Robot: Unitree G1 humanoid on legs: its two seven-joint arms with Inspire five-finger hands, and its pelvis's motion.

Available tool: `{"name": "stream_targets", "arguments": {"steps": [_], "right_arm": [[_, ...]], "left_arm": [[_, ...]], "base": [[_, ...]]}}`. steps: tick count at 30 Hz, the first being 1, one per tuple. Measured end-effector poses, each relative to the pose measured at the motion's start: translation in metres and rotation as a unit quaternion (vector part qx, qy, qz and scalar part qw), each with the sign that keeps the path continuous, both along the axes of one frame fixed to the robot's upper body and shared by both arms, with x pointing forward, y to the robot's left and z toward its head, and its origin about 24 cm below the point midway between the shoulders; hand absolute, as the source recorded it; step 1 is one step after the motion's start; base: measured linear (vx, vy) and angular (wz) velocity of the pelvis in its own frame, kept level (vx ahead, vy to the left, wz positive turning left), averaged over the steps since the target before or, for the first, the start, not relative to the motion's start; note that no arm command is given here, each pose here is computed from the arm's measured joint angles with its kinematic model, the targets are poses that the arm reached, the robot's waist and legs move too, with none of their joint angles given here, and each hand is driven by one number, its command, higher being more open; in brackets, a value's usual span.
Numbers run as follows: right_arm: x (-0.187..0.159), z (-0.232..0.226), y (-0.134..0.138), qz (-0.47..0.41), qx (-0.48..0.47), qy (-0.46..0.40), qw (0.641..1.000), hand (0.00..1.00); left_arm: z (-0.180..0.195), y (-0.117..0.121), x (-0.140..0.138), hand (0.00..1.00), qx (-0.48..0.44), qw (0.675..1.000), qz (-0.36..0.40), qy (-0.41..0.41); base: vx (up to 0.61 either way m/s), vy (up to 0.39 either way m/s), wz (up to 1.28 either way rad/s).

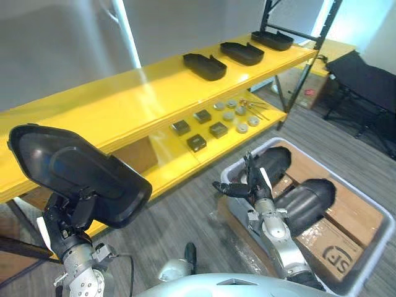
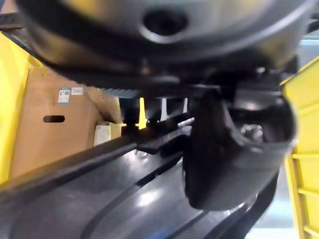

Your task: Walk over and take three plastic housings, then place them on the shelf

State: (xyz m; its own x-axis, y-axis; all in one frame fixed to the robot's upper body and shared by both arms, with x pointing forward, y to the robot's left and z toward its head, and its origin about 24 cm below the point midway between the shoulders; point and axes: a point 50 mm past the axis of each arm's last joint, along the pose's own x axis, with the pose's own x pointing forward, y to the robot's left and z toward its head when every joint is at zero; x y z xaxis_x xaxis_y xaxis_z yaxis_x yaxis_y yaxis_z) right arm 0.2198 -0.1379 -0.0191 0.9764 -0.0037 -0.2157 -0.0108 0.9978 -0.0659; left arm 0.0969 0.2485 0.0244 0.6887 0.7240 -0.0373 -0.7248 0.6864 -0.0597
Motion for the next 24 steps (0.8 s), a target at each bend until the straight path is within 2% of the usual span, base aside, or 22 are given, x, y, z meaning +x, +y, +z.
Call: {"name": "stream_targets", "arguments": {"steps": [7, 14, 19, 24], "right_arm": [[0.002, 0.003, 0.009, 0.004, 0.013, -0.007, 1.0, 1.0], [0.002, 0.004, -0.014, -0.057, 0.012, -0.01, 0.998, 1.0], [-0.006, 0.025, -0.041, -0.116, 0.016, -0.066, 0.991, 1.0], [-0.018, 0.029, -0.055, -0.144, 0.017, -0.077, 0.986, 1.0]], "left_arm": [[0.007, -0.007, 0.013, 0.0, 0.004, 0.999, -0.042, -0.034], [0.031, -0.008, 0.045, 0.0, 0.039, 0.991, -0.088, -0.093], [0.038, -0.011, 0.059, 0.0, 0.043, 0.988, -0.089, -0.115], [0.031, -0.018, 0.061, 0.0, 0.06, 0.987, -0.12, -0.088]], "base": [[0.09, 0.122, -0.07], [0.13, 0.158, 0.68], [0.21, 0.042, 0.71], [0.26, -0.034, 1.02]]}}
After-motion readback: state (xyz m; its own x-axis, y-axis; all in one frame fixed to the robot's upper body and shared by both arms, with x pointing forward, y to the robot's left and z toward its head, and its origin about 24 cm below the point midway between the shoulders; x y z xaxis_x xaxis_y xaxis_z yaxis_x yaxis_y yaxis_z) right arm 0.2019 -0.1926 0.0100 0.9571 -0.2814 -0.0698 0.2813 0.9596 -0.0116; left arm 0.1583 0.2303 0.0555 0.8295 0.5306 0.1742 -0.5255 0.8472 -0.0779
